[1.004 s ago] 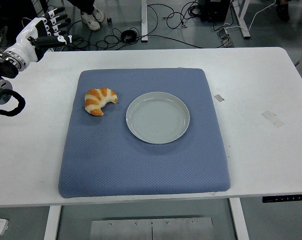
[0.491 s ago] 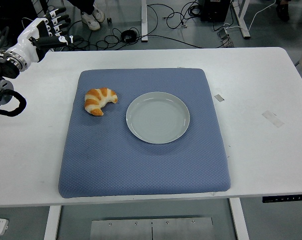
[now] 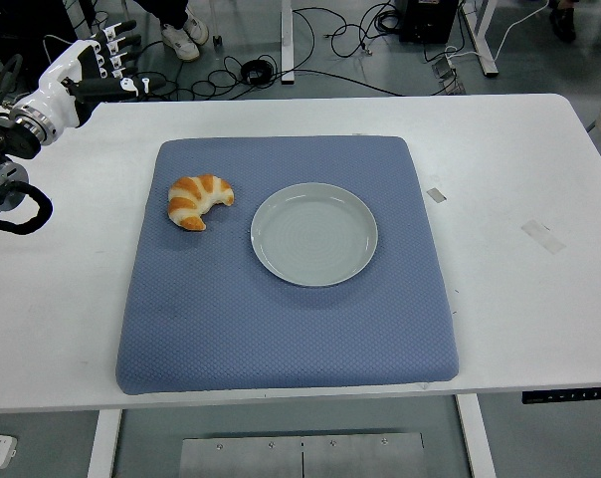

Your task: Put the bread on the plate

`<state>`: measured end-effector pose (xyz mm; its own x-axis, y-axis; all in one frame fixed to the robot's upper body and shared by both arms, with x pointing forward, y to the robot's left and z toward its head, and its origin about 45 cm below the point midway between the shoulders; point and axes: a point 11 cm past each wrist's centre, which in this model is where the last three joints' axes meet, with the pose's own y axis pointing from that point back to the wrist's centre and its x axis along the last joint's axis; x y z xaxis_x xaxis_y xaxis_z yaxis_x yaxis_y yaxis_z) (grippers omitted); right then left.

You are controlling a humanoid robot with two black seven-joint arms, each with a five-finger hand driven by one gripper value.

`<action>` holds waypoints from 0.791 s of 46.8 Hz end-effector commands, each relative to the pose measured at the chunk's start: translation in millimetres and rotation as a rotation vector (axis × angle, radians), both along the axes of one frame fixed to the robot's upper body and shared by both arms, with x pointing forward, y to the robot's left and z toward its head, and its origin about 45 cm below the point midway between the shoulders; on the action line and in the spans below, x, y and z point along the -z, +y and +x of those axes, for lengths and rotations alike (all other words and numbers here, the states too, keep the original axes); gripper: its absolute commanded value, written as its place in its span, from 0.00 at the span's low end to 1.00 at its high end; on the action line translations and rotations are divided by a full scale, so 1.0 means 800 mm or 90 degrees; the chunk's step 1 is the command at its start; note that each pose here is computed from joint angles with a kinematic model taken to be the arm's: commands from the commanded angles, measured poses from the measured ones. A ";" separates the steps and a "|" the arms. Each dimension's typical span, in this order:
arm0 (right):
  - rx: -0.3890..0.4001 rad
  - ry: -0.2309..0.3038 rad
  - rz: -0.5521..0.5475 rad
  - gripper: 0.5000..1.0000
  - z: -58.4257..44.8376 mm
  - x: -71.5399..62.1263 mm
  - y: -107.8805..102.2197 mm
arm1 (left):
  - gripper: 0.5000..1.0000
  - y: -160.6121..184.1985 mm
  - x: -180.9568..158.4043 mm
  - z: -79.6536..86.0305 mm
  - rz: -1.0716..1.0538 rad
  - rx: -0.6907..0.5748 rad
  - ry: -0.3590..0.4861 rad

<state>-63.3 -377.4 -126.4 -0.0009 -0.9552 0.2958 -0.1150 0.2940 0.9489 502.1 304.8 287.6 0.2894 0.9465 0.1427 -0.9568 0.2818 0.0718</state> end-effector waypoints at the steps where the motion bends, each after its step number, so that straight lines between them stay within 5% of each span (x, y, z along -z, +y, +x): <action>1: 0.000 0.000 -0.001 1.00 0.000 0.000 0.000 | 0.93 -0.003 -0.003 0.001 0.027 0.011 -0.006; 18: 0.000 0.001 -0.001 1.00 0.000 0.000 0.000 | 0.93 -0.028 -0.008 0.002 0.244 0.103 -0.036; 37: 0.000 0.001 0.000 1.00 0.000 0.000 0.000 | 0.93 -0.048 -0.004 0.001 0.398 0.194 -0.012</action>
